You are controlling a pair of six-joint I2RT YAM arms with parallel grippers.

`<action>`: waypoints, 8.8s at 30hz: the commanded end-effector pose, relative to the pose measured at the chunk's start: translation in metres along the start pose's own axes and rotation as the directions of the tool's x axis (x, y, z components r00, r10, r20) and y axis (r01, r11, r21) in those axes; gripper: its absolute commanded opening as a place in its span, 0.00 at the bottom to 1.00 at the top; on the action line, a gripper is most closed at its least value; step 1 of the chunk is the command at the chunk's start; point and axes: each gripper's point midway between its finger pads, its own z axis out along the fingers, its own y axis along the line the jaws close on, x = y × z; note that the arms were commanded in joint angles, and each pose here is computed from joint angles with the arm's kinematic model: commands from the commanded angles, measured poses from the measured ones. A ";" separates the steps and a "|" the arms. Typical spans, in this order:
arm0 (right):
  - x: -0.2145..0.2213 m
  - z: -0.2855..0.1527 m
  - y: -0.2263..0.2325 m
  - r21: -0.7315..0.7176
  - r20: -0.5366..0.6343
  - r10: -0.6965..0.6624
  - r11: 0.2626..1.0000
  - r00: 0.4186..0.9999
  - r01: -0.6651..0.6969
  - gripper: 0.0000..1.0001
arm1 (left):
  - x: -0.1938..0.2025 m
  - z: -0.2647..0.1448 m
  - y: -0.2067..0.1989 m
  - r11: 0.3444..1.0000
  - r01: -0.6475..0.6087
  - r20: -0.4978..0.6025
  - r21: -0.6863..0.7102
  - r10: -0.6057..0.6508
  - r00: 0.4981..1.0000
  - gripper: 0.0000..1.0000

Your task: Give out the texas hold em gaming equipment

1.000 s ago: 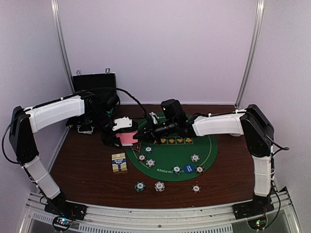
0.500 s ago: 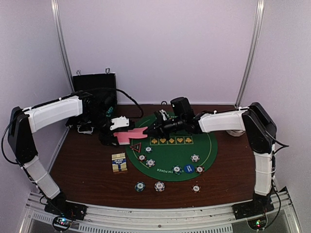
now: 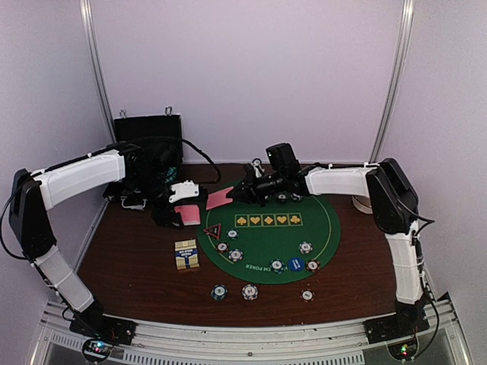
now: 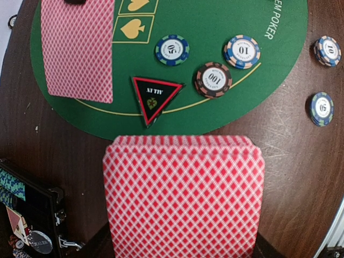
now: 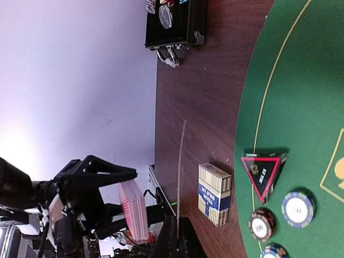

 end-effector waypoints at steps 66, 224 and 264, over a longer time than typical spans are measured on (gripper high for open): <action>0.028 0.015 0.052 0.128 0.055 -0.268 0.957 0.962 0.259 1.00 | -0.025 -0.018 0.004 0.997 0.069 0.085 0.040 -0.072 0.994 0.00; 0.061 0.028 0.083 -0.334 -0.099 0.041 0.940 0.994 -0.072 0.00 | -0.016 -0.030 0.005 1.000 0.029 0.035 0.010 -0.029 0.999 0.00; -0.164 -0.117 -0.142 0.247 0.301 0.050 0.961 0.952 -0.128 0.00 | -0.005 -0.037 0.001 0.999 0.035 0.005 0.013 -0.035 0.999 0.00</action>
